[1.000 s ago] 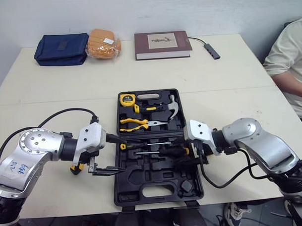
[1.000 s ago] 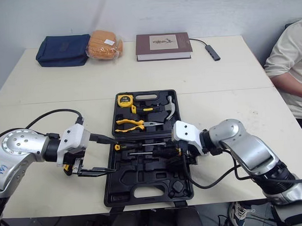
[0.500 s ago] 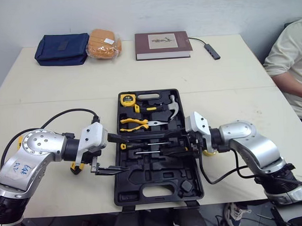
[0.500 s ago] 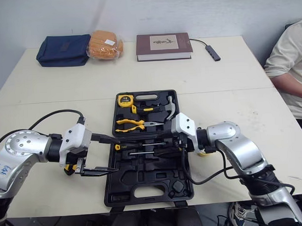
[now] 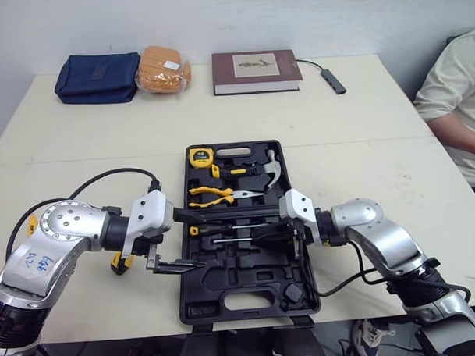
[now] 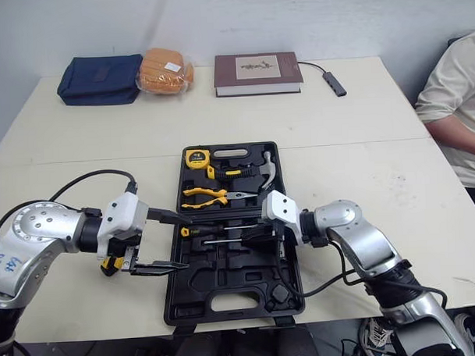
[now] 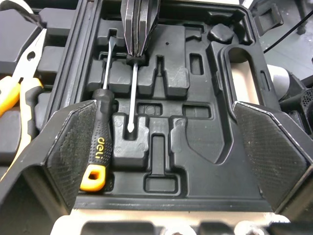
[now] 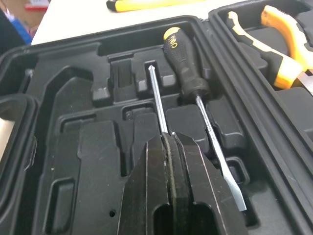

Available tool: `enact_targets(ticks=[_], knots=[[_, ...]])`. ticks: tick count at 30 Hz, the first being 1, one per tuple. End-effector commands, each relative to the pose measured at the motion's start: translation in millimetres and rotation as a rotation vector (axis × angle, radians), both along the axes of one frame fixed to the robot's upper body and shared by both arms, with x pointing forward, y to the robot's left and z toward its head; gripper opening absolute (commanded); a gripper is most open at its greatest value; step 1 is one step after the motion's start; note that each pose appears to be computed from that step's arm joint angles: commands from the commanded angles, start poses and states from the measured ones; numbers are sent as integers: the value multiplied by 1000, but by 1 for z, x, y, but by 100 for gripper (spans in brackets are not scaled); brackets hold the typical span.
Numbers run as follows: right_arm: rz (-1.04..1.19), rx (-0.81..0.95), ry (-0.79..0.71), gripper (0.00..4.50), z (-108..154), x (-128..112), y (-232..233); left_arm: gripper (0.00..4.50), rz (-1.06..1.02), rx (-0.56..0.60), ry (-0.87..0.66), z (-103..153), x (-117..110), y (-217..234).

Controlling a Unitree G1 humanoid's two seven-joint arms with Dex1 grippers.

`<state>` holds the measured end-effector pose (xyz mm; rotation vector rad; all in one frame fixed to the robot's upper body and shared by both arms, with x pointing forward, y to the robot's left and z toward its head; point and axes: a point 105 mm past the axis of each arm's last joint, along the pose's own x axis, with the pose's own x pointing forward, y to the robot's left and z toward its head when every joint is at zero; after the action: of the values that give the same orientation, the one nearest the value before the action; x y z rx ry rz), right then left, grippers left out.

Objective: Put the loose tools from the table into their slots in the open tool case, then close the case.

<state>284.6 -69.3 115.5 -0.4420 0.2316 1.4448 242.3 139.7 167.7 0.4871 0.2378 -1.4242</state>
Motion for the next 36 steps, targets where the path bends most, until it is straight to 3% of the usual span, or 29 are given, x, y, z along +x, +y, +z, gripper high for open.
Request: enact_targets(ticks=[1, 12, 18, 26, 27, 28, 30, 35, 36], knots=[[-57, -183, 75, 5, -37, -3, -16, 450, -9, -3, -30, 7, 1, -2], [-150, -238, 114, 5, -45, 1, -23, 450, -1, -8, -28, 5, 1, -2], [-79, -13, 51, 5, 1, -6, -9, 450, 71, -49, -14, 4, 4, 4], [-222, 170, 20, 5, 57, -19, -58, 450, 488, -259, 43, 2, -6, 53], [-251, 174, 24, 67, 63, -21, -71, 450, 595, -314, 57, 0, -9, 69], [-277, 174, 28, 89, 68, -24, -84, 450, 701, -361, 71, -3, -12, 86], [-351, 170, 36, 183, 74, -25, -106, 450, 857, -403, 80, -9, -25, 114], [-594, 94, 13, 427, 79, -24, -174, 450, 1186, -328, 64, -30, -75, 182], [-634, 80, 9, 447, 79, -24, -187, 450, 1253, -316, 56, -33, -85, 196]])
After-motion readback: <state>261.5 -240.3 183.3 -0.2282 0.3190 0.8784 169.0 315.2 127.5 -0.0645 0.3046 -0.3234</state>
